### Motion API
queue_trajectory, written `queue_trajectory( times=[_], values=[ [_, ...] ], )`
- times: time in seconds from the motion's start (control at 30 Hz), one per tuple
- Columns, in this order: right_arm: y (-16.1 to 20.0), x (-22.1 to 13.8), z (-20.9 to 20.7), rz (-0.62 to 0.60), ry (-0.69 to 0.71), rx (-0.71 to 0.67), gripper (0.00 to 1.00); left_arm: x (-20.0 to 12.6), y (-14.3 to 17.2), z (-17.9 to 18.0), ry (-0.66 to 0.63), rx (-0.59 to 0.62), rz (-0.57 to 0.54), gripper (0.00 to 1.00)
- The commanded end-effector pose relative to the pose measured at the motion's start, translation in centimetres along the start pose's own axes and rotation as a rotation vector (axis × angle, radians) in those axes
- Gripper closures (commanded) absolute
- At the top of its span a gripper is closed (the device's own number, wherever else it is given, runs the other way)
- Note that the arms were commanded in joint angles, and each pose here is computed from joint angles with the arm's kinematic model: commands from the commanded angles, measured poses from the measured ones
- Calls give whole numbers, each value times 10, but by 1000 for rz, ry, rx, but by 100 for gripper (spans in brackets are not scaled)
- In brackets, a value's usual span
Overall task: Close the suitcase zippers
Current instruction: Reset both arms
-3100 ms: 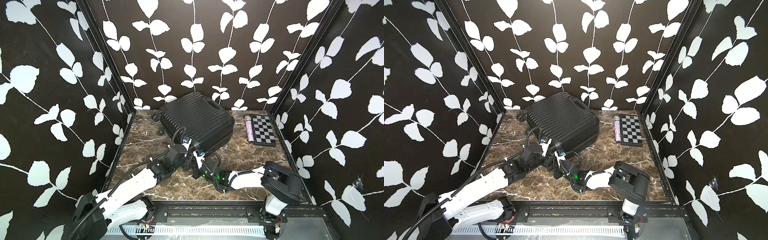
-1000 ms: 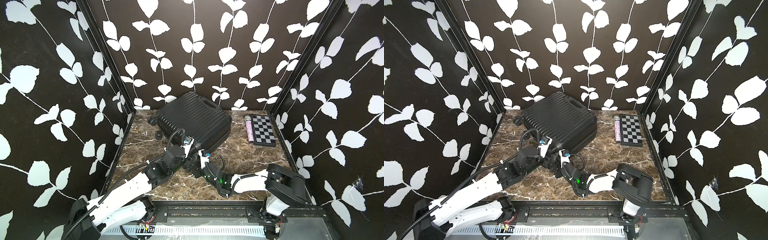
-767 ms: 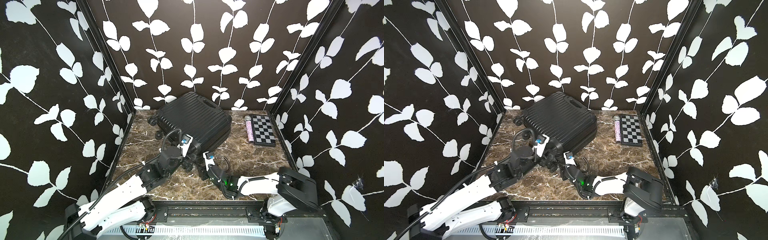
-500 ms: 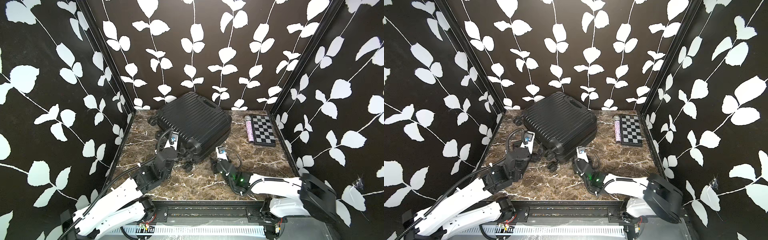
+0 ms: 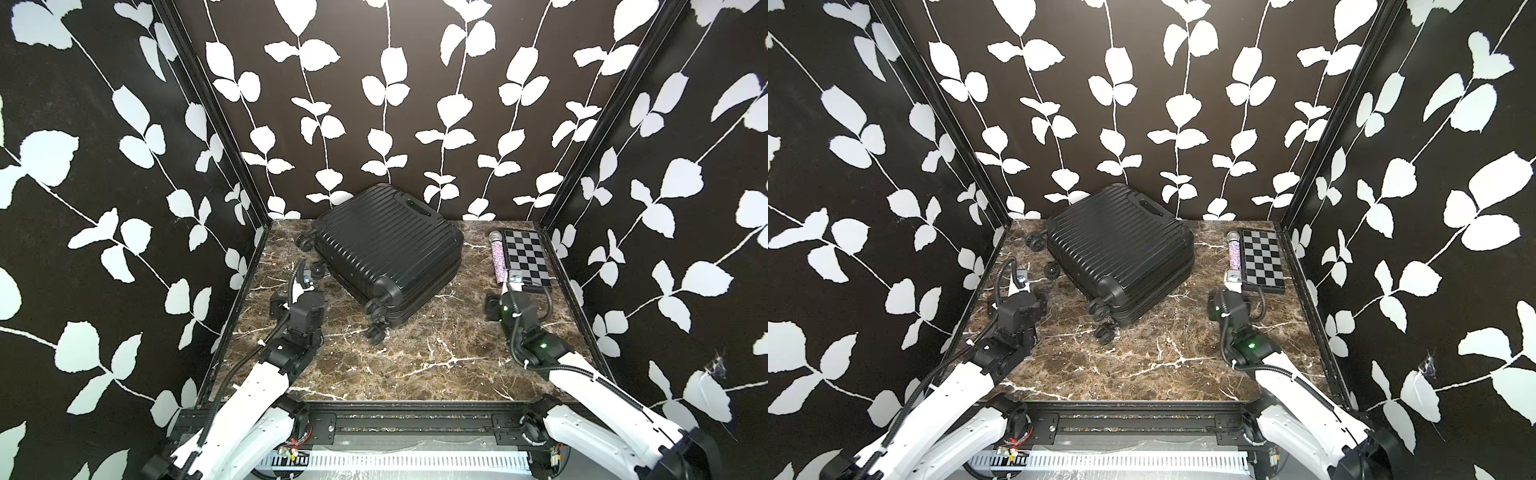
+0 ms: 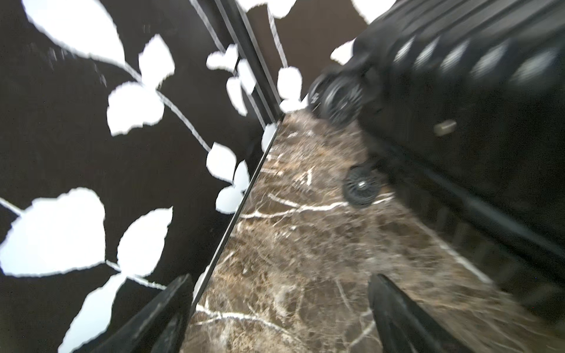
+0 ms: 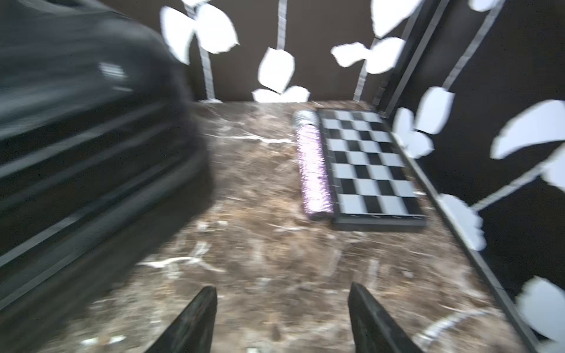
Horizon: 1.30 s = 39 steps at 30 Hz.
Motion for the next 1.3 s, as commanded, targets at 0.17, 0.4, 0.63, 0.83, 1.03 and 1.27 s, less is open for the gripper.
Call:
queue_trajectory(
  times=[0.17,0.4,0.63,0.83,1.03,1.27],
  values=[
    [-5,28,-51,39,92,-26,32,46,24,-23,98,15,2,6],
    [16,54,-77,34,112,5,31,77,35,-65,304,61,-36,3],
    [24,73,-78,-23,37,41,27,86,21,-78,391,7,-161,0],
    [28,94,-77,-71,-38,84,26,95,15,-77,392,-48,-230,0],
    [29,109,-73,-76,-93,68,25,108,29,-90,402,-79,-262,1],
    [43,123,-65,-64,-144,39,22,123,28,-95,426,-62,-172,1]
  ],
)
Point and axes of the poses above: each gripper's point midway between its finger pads, its own x axis out along the fingers, its own z axis along the line the jaws close on, y = z × x, the point moved 3 cm from there along -x, back along the fingers, and after that the axes turned 14 degrees about x, right-handed, at the moved point
